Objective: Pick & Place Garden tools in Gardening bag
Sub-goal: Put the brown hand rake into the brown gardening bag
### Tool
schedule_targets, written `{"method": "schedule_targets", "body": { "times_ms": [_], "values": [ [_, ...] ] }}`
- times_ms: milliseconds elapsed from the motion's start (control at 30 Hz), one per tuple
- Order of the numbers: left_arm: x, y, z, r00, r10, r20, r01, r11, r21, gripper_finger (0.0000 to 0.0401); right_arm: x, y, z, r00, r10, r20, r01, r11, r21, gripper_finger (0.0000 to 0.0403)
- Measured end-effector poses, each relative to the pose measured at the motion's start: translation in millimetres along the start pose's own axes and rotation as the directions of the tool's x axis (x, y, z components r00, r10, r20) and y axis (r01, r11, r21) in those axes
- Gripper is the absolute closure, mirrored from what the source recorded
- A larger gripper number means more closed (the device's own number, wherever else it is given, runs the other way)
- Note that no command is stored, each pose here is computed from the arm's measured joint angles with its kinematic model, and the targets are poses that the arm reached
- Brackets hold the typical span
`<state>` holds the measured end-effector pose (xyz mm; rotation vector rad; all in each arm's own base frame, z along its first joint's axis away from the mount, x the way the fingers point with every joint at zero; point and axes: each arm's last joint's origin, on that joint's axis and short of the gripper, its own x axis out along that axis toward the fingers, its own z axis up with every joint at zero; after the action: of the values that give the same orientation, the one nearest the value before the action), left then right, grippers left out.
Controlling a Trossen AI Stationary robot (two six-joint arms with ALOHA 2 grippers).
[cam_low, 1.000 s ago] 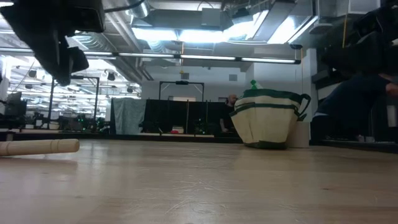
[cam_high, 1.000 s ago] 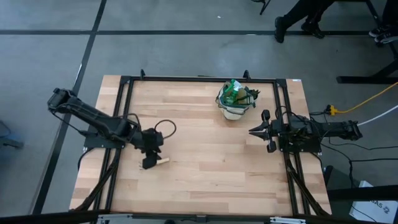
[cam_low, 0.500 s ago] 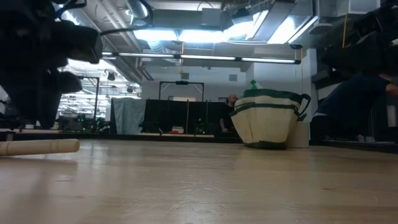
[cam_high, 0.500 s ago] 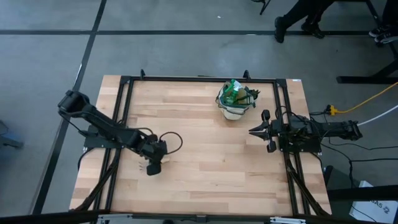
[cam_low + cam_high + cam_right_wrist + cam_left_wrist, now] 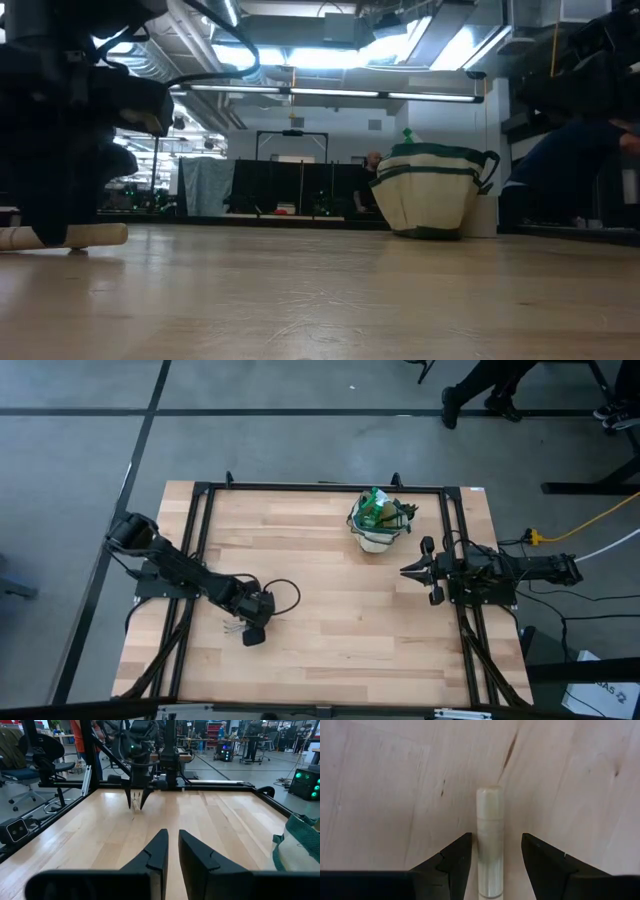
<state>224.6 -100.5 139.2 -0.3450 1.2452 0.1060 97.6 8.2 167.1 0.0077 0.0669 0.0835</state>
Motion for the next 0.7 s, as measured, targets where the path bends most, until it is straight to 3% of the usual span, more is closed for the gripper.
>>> {"method": "schedule_targets", "body": {
  "times_ms": [200,533,700],
  "values": [
    [2.3,0.0,-0.3,1.000,0.004,-0.010,-0.004,1.000,0.002,0.0242,0.0,0.0,0.0,1.000,0.000,0.000,0.000,1.000,0.000,0.0355],
    [2.7,0.7,-0.5,1.000,0.011,-0.011,-0.011,1.000,-0.002,0.0328,0.0,0.0,0.0,1.000,0.000,0.000,0.000,1.000,0.000,0.0355],
    [2.7,0.4,-0.3,1.000,0.009,-0.009,-0.009,1.000,-0.001,0.0338,0.0,0.0,0.0,1.000,0.001,0.000,-0.001,1.000,0.000,0.0355]
  ]
}}
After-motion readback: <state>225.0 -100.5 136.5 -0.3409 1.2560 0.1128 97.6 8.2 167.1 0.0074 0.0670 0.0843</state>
